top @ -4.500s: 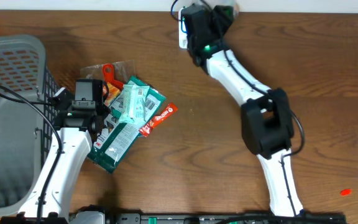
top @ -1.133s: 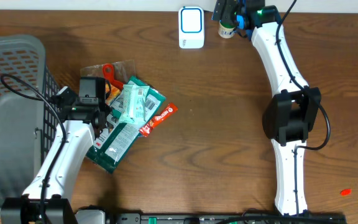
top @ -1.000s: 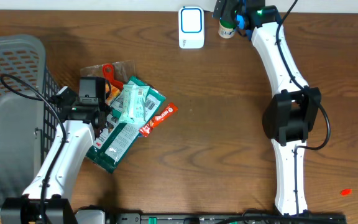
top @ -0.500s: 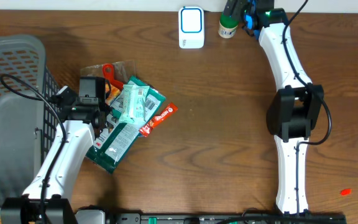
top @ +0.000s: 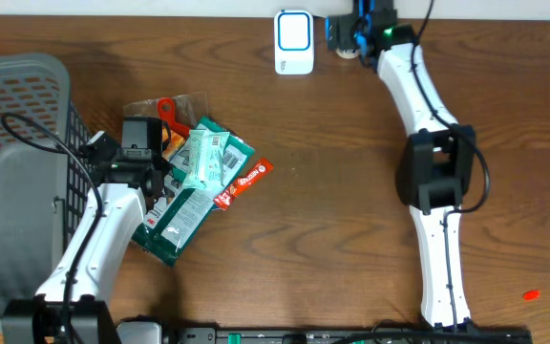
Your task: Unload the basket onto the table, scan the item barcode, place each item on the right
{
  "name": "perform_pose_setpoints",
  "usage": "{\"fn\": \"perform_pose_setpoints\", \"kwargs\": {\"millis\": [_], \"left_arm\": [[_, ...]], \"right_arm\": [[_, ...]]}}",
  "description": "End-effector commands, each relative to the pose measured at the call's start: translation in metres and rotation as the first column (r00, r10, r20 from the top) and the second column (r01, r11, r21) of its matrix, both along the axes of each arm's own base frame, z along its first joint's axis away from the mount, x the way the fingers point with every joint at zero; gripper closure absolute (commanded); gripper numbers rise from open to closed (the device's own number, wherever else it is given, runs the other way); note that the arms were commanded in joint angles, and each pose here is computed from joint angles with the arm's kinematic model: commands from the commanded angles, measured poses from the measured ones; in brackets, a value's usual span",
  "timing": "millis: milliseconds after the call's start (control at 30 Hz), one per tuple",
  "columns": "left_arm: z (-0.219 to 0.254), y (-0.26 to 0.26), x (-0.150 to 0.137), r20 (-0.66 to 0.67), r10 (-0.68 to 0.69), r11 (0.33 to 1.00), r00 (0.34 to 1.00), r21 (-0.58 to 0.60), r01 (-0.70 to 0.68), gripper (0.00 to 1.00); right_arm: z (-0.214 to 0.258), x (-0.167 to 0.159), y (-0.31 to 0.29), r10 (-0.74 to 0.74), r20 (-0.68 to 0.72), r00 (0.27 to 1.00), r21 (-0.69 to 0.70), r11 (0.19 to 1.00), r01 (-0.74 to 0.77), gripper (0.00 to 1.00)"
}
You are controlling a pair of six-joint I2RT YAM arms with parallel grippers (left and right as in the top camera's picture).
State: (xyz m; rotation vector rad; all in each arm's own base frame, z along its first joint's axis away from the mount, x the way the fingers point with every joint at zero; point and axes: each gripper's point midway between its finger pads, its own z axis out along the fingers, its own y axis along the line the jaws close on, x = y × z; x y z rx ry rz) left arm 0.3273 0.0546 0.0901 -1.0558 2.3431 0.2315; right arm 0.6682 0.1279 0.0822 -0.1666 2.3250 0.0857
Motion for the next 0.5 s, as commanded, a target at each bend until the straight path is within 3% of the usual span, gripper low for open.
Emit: {"fn": "perform_pose_setpoints", "kwargs": {"millis": [0, 300, 467], "left_arm": [[-0.014, 0.004, -0.003, -0.036, 0.027, 1.0, 0.999, 0.003, -0.027, 0.11], [-0.029, 0.004, -0.002, -0.072, 0.027, 1.0, 0.997, 0.005, -0.027, 0.11], [-0.029, 0.004, -0.001, -0.072, 0.027, 1.0, 0.997, 0.005, -0.027, 0.11]], "right_arm": [[-0.015, -0.001, 0.011, 0.078, -0.009, 0.997, -0.059, 0.995, -0.078, 0.01], [-0.012, 0.004, -0.004, 0.051, 0.012, 0.999, -0.107, 0.993, -0.049, 0.01], [-0.01, 0.008, -0.012, 0.038, 0.024, 0.999, -0.106, 0.994, -0.035, 0.1]]}}
